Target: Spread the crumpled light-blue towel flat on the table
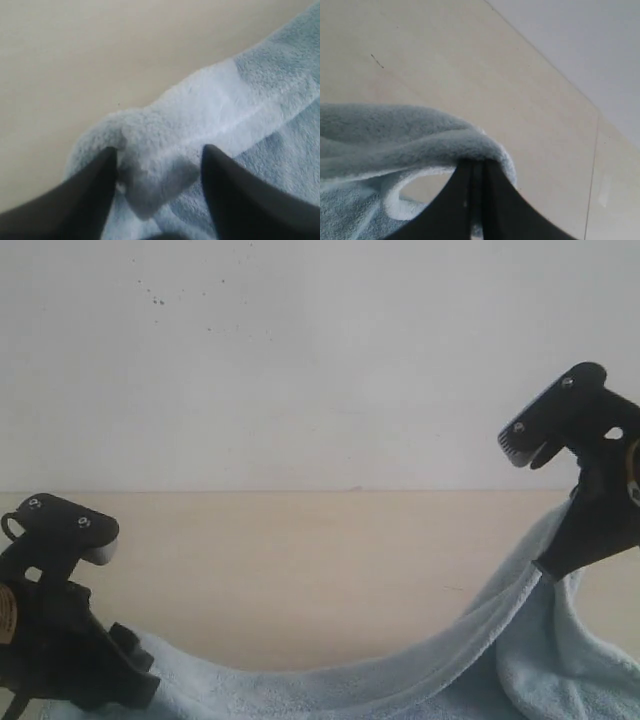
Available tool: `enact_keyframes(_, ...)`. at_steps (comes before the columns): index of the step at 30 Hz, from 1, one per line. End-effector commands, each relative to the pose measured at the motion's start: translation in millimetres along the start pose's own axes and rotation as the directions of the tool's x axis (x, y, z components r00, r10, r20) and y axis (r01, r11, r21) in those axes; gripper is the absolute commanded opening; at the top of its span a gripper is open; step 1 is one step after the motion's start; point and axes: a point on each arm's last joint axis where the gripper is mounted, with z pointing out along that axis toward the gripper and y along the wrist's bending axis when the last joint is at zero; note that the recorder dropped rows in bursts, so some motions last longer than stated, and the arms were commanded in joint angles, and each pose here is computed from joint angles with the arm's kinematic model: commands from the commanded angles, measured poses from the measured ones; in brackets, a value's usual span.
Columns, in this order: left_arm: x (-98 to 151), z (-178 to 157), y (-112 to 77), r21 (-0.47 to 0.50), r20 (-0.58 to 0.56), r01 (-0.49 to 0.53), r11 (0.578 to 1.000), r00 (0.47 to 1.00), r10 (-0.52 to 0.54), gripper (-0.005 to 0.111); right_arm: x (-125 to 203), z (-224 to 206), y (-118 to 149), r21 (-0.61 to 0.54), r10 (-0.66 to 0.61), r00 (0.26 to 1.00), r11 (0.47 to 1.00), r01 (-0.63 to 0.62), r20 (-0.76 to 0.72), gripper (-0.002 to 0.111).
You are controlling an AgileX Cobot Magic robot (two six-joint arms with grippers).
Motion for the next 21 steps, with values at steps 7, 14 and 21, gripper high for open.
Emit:
enact_keyframes(7, -3, 13, 23.5, -0.043, 0.015, 0.070, 0.997, 0.998, -0.069, 0.058, -10, 13, 7, -0.042, -0.021, 0.996, 0.999, 0.025, 0.086, 0.000)
enact_keyframes(14, -3, -8, 4.6, -0.008, 0.026, -0.009, 1.000, 1.000, 0.009, 0.057, -17, 24, 9, -0.056, -0.011, 0.996, 0.998, 0.016, 0.087, 0.000)
enact_keyframes(21, -4, 13, -15.8, 0.057, 0.042, -0.069, 0.996, 0.997, 0.067, 0.057, -15, 38, 18, -0.081, -0.010, 0.998, 0.997, 0.015, 0.057, 0.000)
